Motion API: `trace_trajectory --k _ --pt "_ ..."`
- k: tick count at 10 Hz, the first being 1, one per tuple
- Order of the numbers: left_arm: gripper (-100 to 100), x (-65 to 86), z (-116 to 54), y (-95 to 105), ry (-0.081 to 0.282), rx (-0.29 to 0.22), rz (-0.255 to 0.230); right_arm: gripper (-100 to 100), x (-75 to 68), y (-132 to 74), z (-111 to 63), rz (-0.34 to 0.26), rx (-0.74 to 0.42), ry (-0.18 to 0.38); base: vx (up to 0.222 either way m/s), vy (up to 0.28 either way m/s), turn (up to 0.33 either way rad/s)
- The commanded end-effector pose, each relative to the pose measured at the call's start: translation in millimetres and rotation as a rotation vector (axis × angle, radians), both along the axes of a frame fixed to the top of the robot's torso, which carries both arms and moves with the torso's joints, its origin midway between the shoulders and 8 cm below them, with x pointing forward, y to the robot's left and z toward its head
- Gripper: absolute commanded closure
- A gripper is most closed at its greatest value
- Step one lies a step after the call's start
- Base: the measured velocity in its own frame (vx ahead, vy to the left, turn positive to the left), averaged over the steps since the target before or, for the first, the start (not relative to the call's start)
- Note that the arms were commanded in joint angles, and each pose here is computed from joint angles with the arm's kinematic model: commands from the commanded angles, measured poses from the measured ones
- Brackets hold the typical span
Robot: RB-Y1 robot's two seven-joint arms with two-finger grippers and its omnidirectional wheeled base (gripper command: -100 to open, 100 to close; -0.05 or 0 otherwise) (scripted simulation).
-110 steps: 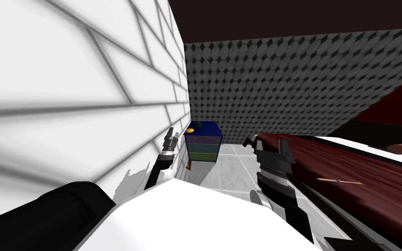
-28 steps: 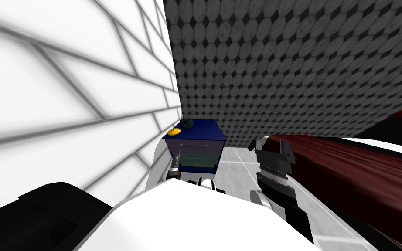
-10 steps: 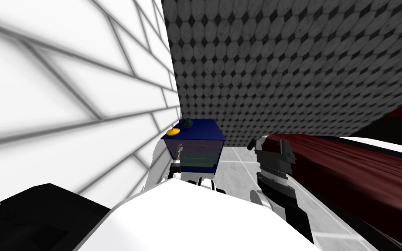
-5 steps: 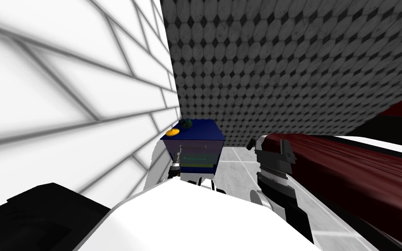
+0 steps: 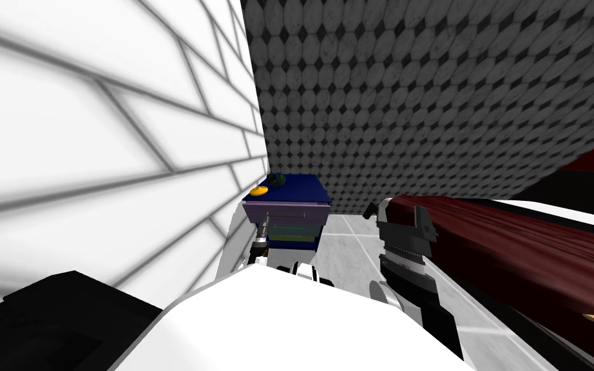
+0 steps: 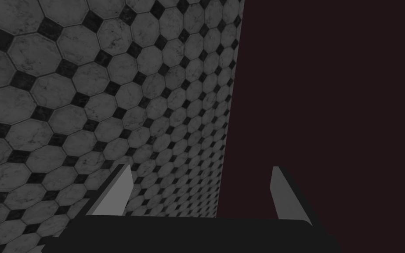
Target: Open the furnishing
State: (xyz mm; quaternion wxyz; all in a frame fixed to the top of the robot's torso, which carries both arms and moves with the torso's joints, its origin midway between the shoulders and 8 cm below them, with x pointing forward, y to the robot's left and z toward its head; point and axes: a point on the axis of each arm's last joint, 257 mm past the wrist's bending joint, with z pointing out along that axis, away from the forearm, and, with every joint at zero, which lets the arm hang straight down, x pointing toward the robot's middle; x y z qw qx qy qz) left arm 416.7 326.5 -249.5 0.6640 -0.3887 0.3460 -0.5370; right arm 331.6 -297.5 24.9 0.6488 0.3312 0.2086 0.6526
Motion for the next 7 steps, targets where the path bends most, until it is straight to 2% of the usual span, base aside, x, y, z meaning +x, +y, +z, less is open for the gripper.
trace_trajectory --k 1,2,7 --pt "100 3.9 0.6 0.6 0.007 0.0 -0.002 0 0.0 0.0 0.0 0.0 0.0 0.0 -0.087 -0.027 0.009" --pt "100 8.9 -2.8 4.1 0.016 -0.001 -0.008 0 0.0 0.0 -0.1 0.0 0.0 0.0 -0.056 -0.035 0.028" --pt "100 30.0 -0.2 19.2 0.009 0.002 -0.03 0 0.0 0.0 0.0 0.0 0.0 0.0 -0.116 -0.058 0.04"
